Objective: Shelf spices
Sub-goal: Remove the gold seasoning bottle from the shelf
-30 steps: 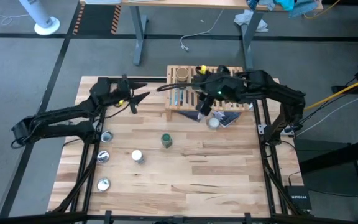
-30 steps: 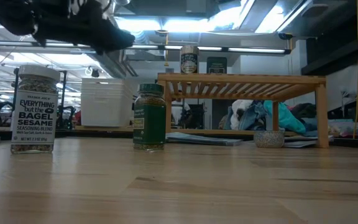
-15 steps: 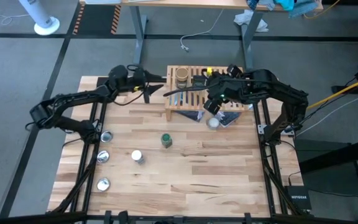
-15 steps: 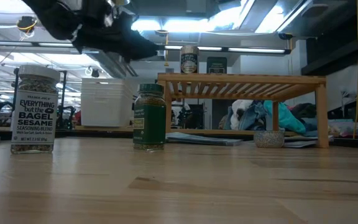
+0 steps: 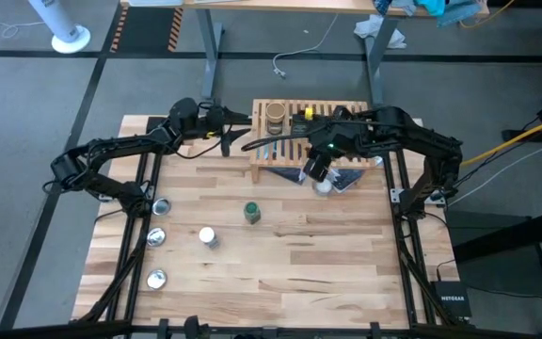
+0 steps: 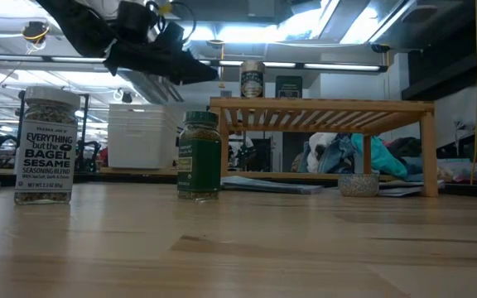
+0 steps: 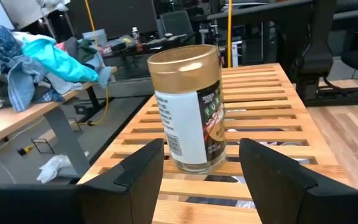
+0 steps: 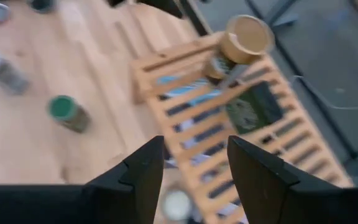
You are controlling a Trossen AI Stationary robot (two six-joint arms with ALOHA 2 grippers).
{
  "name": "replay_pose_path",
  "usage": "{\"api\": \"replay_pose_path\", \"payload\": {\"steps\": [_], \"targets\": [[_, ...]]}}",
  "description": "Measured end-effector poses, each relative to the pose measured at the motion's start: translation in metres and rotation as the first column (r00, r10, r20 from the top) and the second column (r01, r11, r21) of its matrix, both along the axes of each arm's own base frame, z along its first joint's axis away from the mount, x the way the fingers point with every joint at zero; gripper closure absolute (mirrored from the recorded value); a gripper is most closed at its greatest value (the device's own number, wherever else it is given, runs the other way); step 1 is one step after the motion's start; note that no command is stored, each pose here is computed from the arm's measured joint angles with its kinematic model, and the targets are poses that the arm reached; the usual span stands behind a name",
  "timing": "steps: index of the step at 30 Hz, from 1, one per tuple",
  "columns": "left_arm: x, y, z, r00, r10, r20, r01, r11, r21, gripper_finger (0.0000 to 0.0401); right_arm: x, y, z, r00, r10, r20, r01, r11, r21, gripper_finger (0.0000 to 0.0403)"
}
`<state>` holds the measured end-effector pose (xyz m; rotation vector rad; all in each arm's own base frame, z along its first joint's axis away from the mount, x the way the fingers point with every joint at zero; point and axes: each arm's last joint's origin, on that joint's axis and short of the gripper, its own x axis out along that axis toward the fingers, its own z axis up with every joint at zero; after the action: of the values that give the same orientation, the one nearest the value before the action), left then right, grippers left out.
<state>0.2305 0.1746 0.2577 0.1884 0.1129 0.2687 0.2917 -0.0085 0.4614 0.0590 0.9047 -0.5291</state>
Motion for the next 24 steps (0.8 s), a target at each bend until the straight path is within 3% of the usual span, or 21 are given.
{"api": "replay_pose_path", "payload": {"steps": [4, 9, 21, 24], "targets": [[0.0, 0.0, 0.005, 0.999, 0.001, 0.041, -0.001, 1.0, 0.012, 0.0198, 0.01, 0.003, -0.001, 0.998, 0.048, 0.05, -0.052, 0.996, 0.073, 0.0221], [0.001, 0.0, 0.006, 0.997, 0.008, 0.079, -0.003, 0.998, -0.063, 0.0198, 0.02, 0.005, 0.001, 0.987, 0.093, 0.133, -0.111, 0.985, 0.131, 0.0221], [0.001, 0.0, 0.006, 0.998, 0.005, 0.067, -0.002, 0.999, -0.044, 0.0198, 0.034, 0.006, 0.006, 0.962, 0.106, 0.252, -0.142, 0.981, 0.13, 0.0221], [0.0, 0.0, 0.006, 0.998, 0.005, 0.066, -0.003, 0.999, -0.04, 0.0198, 0.035, 0.005, 0.008, 0.957, 0.14, 0.254, -0.166, 0.983, 0.082, 0.0221]]}}
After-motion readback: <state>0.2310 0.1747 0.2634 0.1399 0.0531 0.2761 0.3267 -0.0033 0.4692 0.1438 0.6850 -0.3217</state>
